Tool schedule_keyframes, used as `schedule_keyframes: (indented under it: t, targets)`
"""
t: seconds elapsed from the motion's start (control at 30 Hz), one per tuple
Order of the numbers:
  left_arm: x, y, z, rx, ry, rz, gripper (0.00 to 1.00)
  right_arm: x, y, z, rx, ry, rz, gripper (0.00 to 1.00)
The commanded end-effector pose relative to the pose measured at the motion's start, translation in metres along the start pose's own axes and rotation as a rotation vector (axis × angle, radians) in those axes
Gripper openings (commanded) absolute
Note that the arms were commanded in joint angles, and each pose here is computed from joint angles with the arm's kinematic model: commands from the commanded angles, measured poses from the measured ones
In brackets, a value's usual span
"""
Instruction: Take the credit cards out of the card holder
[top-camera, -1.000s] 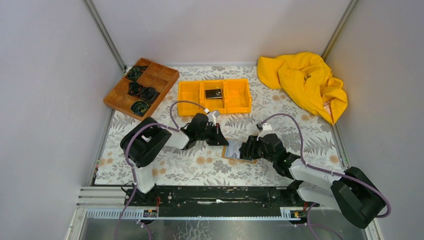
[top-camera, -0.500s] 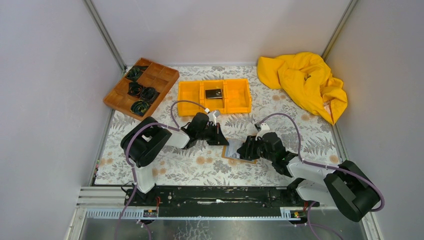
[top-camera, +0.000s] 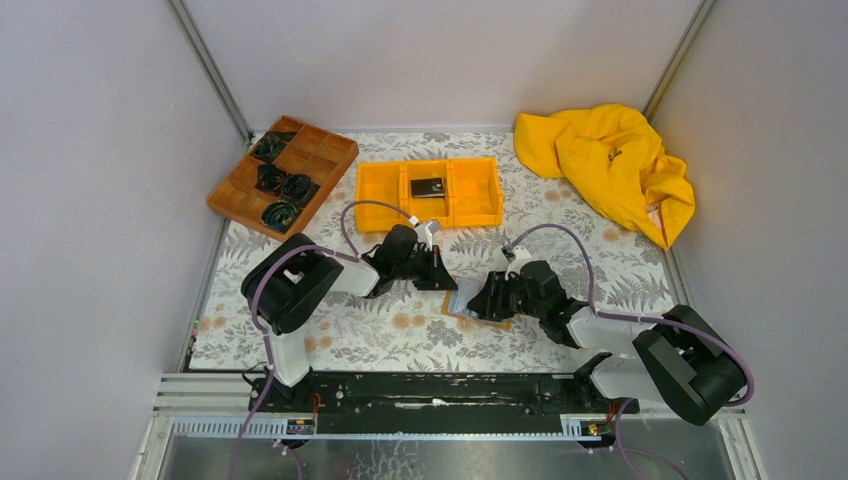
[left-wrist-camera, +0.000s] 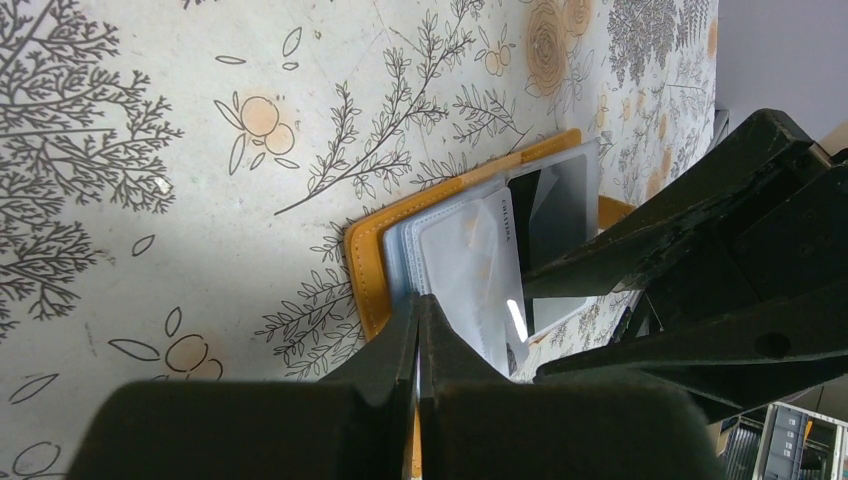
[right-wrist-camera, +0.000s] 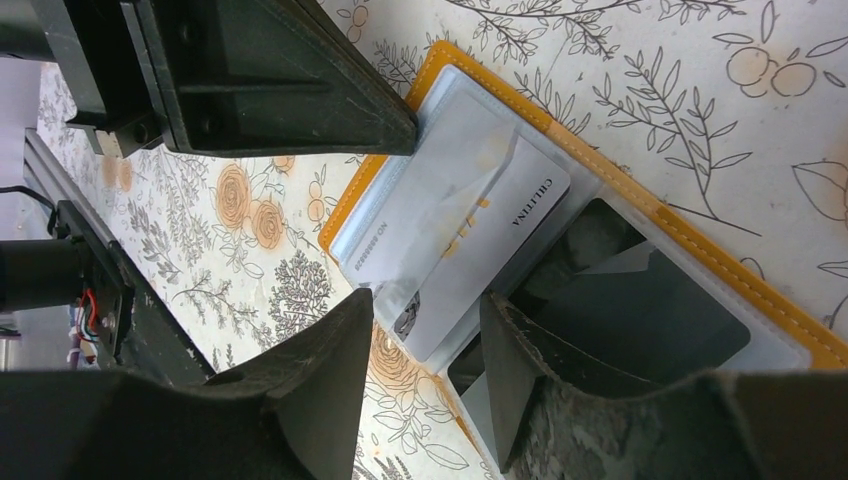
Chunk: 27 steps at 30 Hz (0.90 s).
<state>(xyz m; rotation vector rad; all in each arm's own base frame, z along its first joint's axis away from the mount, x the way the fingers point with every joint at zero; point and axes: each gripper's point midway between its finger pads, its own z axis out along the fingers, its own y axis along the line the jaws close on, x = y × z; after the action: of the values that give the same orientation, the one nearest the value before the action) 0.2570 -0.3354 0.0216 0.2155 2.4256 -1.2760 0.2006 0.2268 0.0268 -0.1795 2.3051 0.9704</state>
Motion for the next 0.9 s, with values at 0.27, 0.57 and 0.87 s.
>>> schedule_keyframes:
  t: [0.27,0.57,0.87]
  targets:
    - [0.007,0.009,0.002,-0.03,0.014,0.016,0.0,-0.021,0.029,-0.006,-0.185,-0.063,0.049,0.53]
    - [0.01,-0.003,0.004,-0.024,0.028,0.065,0.0,-0.02,0.03,-0.003,-0.228,-0.048,0.12,0.52]
    - [0.01,-0.015,0.0,-0.011,0.025,0.091,0.0,-0.033,0.029,-0.008,-0.288,-0.1,0.211,0.51]
